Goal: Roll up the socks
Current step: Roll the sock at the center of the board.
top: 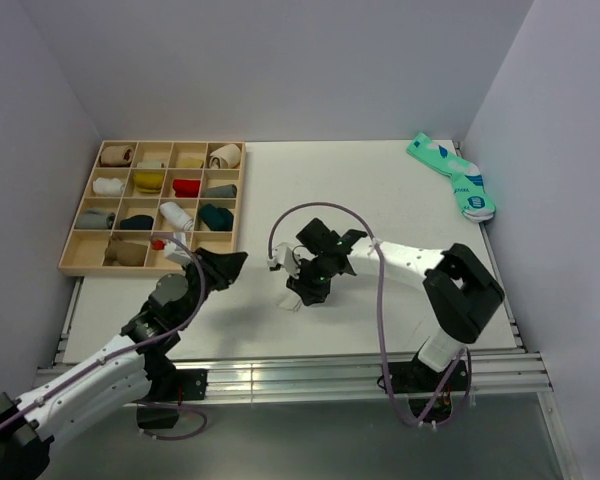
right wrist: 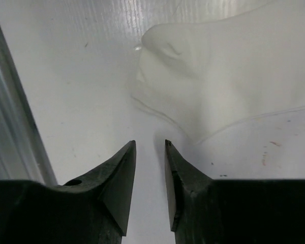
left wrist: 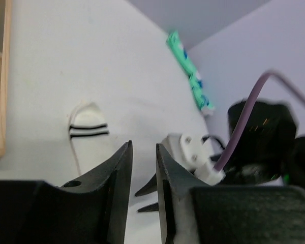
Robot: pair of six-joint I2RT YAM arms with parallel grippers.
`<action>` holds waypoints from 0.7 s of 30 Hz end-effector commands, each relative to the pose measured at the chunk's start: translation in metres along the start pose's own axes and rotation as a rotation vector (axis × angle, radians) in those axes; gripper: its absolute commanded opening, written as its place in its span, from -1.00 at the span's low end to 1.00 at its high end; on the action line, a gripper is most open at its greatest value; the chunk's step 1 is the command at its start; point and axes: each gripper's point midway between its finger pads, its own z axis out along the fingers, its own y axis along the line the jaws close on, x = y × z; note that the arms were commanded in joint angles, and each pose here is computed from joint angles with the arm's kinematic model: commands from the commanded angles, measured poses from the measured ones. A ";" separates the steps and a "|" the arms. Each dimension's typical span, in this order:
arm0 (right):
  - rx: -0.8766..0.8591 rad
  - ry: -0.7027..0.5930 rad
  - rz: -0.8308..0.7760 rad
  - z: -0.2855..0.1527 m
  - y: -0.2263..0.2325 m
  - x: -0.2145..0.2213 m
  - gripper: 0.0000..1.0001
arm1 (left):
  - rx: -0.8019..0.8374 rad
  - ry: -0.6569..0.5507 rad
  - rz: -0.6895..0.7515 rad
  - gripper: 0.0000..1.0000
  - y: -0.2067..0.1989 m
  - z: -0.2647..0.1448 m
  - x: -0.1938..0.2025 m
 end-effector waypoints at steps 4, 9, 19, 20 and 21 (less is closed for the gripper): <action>0.198 -0.152 -0.251 -0.014 -0.016 -0.030 -0.21 | -0.160 -0.154 -0.031 -0.35 -0.024 -0.009 -0.071; 0.258 -0.147 -0.386 -0.013 -0.015 -0.025 -0.16 | -0.181 -0.113 -0.002 -0.28 -0.044 -0.005 -0.091; 0.338 -0.163 -0.576 -0.005 -0.005 -0.028 0.01 | -0.169 -0.104 0.013 -0.26 -0.038 0.010 -0.114; 0.347 -0.156 -0.593 -0.004 -0.004 -0.027 0.02 | -0.172 -0.102 0.015 -0.26 -0.035 0.010 -0.114; 0.347 -0.155 -0.602 -0.003 -0.003 -0.028 0.02 | -0.173 -0.101 0.016 -0.26 -0.034 0.011 -0.114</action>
